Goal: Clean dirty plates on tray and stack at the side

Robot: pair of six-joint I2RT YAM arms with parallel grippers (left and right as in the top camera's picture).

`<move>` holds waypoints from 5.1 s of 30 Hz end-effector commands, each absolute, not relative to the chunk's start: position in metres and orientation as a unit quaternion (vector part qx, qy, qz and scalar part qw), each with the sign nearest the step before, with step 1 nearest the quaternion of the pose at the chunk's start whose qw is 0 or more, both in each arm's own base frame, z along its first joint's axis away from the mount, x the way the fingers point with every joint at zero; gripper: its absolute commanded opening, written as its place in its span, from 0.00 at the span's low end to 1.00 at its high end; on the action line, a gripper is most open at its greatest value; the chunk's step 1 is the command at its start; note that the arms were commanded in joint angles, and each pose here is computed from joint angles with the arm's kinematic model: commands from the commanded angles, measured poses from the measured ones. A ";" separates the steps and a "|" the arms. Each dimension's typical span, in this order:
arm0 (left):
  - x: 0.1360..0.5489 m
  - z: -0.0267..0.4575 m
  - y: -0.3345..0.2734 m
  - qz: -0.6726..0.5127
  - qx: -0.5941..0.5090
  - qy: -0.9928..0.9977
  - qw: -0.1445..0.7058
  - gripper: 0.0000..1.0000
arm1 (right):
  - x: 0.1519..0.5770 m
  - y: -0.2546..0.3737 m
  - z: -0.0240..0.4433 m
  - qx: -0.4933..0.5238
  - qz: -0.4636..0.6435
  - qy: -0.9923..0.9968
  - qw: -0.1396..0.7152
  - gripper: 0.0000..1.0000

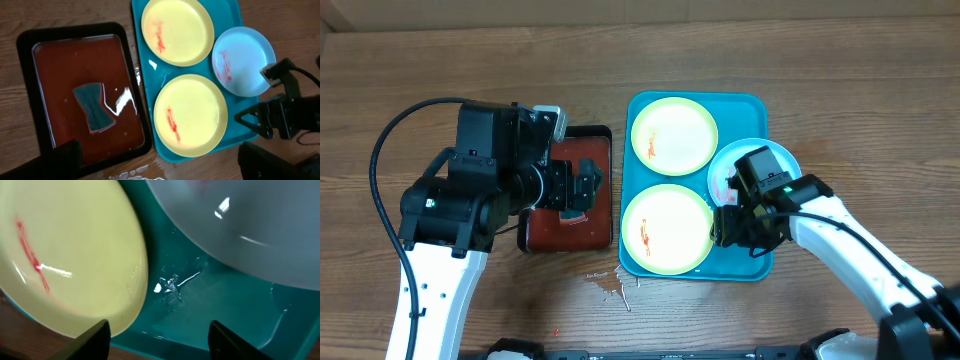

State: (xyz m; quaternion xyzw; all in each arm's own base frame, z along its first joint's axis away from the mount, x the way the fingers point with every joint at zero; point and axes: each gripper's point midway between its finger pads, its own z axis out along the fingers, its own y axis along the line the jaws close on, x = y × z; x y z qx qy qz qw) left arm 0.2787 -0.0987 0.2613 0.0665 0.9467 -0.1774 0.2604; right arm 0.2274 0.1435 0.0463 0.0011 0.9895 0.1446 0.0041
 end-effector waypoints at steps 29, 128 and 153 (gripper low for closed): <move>0.290 0.178 -0.052 -0.044 -0.115 0.984 0.126 0.72 | 0.276 0.144 -0.012 0.017 0.082 0.995 0.050 0.04; 0.322 -0.010 -0.181 0.001 0.004 0.999 -0.036 0.04 | 0.276 0.125 -0.014 0.136 0.039 0.989 0.051 0.04; 0.297 0.015 -0.305 -0.301 0.120 0.942 -0.091 0.04 | 0.273 0.122 -0.014 0.136 0.034 0.989 0.045 0.04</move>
